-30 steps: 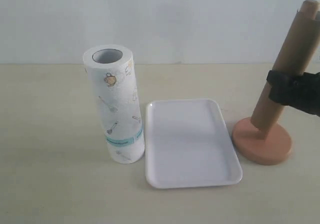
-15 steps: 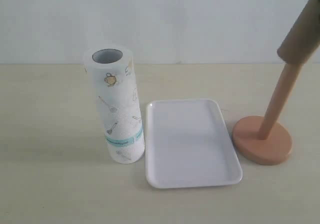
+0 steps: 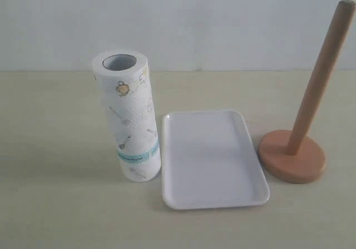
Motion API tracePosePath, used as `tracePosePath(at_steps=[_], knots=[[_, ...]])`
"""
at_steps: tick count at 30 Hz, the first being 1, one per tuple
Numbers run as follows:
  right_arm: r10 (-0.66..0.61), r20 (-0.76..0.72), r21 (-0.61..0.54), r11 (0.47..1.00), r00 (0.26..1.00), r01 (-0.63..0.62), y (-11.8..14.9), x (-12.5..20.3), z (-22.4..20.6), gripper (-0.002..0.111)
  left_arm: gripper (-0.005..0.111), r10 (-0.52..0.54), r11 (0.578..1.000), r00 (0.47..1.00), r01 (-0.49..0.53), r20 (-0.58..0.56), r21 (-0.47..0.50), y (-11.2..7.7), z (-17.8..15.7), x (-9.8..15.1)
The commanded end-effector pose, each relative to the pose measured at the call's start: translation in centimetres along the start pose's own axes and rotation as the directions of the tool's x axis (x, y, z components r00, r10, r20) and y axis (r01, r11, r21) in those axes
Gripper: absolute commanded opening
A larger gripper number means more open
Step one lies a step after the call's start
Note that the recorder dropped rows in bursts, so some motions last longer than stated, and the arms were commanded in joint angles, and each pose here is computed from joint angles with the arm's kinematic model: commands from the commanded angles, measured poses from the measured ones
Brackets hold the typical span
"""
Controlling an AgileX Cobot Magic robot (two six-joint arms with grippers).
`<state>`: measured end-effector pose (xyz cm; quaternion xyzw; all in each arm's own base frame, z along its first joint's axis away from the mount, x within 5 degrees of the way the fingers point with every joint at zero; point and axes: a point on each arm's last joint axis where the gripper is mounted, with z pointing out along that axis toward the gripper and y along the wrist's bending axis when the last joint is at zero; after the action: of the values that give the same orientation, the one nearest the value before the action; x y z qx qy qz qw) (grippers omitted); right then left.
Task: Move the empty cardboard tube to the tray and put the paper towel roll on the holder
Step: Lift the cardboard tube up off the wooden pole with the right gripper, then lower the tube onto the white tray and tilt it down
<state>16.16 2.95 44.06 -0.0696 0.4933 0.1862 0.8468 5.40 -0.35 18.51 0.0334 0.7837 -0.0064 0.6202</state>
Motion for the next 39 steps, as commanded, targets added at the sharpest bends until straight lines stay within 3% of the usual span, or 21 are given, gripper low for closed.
tracePosePath(at_steps=[1,6,11,16,20,23,31,39], knots=[[0.058,-0.049,-0.139,0.988,0.997,-0.064,1.8,-2.7,0.8,0.000,0.004,-0.002,1.000,1.000,0.002,0.005,-0.004,0.0,0.0,0.0],[0.173,-0.272,-0.212,0.949,0.947,-0.235,2.6,-3.0,2.8,0.000,0.004,-0.002,1.000,1.000,0.002,0.005,-0.004,0.0,0.0,0.0],[0.234,-0.458,-0.264,0.885,0.858,-0.383,2.8,-1.0,4.7,0.000,0.004,-0.002,1.000,1.000,0.002,0.005,-0.004,0.0,0.0,0.0],[0.204,-0.630,-0.239,0.867,0.750,-0.437,3.7,3.6,6.3,0.000,0.004,-0.002,1.000,1.000,0.002,0.005,-0.004,0.0,0.0,0.0],[0.204,-0.713,-0.246,0.823,0.671,-0.512,6.2,7.5,7.7,0.000,0.004,-0.002,1.000,1.000,0.002,0.005,-0.004,0.0,0.0,0.0],[0.209,-0.768,-0.194,0.825,0.605,-0.531,7.3,11.5,8.9,0.000,0.004,-0.002,1.000,1.000,0.002,0.005,-0.004,0.0,0.0,0.0],[0.216,-0.888,-0.061,0.818,0.405,-0.571,7.0,20.6,9.7,0.000,0.004,-0.002,1.000,1.000,0.002,0.005,-0.004,0.0,0.0,0.0],[0.212,-0.945,0.016,0.790,0.250,-0.613,6.8,26.1,8.9,0.000,0.004,-0.002,1.000,1.000,0.002,0.005,-0.004,0.0,0.0,0.0]])
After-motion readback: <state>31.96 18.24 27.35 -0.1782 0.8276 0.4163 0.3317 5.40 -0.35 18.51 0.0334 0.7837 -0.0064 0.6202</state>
